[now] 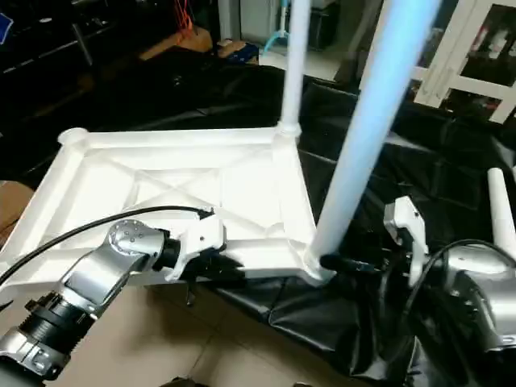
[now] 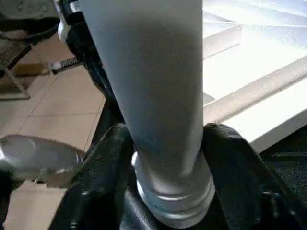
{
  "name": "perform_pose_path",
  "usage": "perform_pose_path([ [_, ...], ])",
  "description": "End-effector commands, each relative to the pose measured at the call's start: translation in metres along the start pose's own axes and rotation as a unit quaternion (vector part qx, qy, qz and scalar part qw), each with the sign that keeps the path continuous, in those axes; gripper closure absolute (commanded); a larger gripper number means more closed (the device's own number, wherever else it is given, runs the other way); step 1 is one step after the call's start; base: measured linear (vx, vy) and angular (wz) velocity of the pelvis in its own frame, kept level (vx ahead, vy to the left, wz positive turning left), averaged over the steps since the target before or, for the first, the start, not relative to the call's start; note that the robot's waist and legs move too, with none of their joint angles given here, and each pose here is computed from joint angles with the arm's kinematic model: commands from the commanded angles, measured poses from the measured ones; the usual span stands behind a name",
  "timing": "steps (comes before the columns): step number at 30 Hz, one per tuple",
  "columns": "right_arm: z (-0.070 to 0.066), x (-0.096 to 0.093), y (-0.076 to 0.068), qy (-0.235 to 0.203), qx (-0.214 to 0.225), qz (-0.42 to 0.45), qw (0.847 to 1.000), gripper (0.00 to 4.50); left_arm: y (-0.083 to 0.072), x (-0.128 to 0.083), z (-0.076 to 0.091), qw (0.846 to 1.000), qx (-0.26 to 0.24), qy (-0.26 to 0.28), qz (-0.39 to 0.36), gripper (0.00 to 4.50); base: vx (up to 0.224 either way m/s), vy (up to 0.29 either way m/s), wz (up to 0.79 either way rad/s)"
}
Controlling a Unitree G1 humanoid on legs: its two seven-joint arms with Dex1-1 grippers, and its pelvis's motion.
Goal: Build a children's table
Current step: Rotate leg to tighten
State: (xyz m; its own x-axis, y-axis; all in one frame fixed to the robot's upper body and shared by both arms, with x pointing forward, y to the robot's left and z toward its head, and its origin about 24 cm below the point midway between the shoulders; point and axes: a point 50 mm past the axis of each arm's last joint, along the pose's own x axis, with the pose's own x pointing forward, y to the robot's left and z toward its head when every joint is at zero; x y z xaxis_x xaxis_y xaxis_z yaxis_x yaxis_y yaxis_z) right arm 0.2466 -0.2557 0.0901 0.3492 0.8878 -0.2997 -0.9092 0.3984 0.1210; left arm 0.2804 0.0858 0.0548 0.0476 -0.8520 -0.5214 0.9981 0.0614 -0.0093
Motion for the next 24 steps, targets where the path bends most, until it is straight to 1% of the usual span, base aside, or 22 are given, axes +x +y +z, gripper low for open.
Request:
perform_pose_path([
  [1, -0.004, 0.004, 0.003, 0.018, 0.003, 0.028, 0.999, 2.28, 0.000, 0.002, 0.011, 0.999, 0.019, -0.024, -0.011, 4.50, 0.000, 0.000, 0.00],
  [4, -0.005, 0.006, 0.003, 0.016, 0.003, 0.027, 1.000, 2.49, 0.000, 0.003, 0.011, 0.999, 0.020, -0.024, -0.012, 4.50, 0.000, 0.000, 0.00],
  [9, -0.006, 0.009, -0.004, 0.010, -0.009, -0.007, 1.000, 2.54, -0.001, 0.005, 0.012, 0.999, 0.023, -0.023, -0.013, 4.50, 0.000, 0.000, 0.00],
  [12, -0.009, 0.012, -0.012, -0.009, -0.012, -0.059, 0.998, 2.56, 0.001, 0.005, 0.011, 1.000, 0.020, -0.018, -0.003, 4.50, 0.000, 0.000, 0.00],
  [14, -0.014, 0.015, -0.016, -0.027, 0.006, -0.110, 0.994, 2.57, 0.006, 0.007, 0.010, 1.000, 0.009, -0.012, 0.026, 4.50, 0.000, 0.000, 0.00],
  [16, -0.023, 0.020, -0.023, -0.039, 0.031, -0.181, 0.982, 2.57, 0.013, 0.010, 0.011, 0.998, -0.013, -0.013, 0.067, 4.50, 0.000, 0.000, 0.00],
  [17, -0.024, 0.020, -0.023, -0.039, 0.033, -0.187, 0.981, 2.57, 0.014, 0.011, 0.011, 0.997, -0.014, -0.013, 0.069, 4.50, 0.000, 0.000, 0.00],
  [18, -0.035, 0.030, -0.030, -0.047, 0.065, -0.266, 0.961, 2.57, 0.021, 0.016, 0.016, 0.993, -0.037, -0.019, 0.109, 4.50, 0.000, 0.000, 0.00],
  [19, -0.040, 0.035, -0.033, -0.051, 0.081, -0.298, 0.950, 2.57, 0.024, 0.019, 0.019, 0.991, -0.048, -0.022, 0.124, 4.50, 0.000, 0.000, 0.00],
  [20, -0.042, 0.039, -0.034, -0.054, 0.092, -0.315, 0.943, 2.58, 0.026, 0.022, 0.022, 0.989, -0.057, -0.024, 0.134, 4.50, 0.000, 0.000, 0.00],
  [21, -0.047, 0.054, -0.038, -0.061, 0.119, -0.365, 0.922, 2.58, 0.030, 0.029, 0.030, 0.983, -0.085, -0.036, 0.159, 4.50, 0.000, 0.000, 0.00],
  [22, -0.047, 0.054, -0.038, -0.061, 0.119, -0.365, 0.922, 2.59, 0.030, 0.029, 0.030, 0.983, -0.085, -0.036, 0.159, 4.50, 0.000, 0.000, 0.00],
  [23, -0.048, 0.075, -0.045, -0.070, 0.151, -0.422, 0.891, 2.59, 0.033, 0.039, 0.044, 0.976, -0.112, -0.055, 0.180, 4.50, 0.000, 0.000, 0.00],
  [24, -0.048, 0.085, -0.048, -0.070, 0.161, -0.445, 0.878, 2.59, 0.034, 0.044, 0.050, 0.974, -0.117, -0.062, 0.185, 4.50, 0.000, 0.000, 0.00],
])
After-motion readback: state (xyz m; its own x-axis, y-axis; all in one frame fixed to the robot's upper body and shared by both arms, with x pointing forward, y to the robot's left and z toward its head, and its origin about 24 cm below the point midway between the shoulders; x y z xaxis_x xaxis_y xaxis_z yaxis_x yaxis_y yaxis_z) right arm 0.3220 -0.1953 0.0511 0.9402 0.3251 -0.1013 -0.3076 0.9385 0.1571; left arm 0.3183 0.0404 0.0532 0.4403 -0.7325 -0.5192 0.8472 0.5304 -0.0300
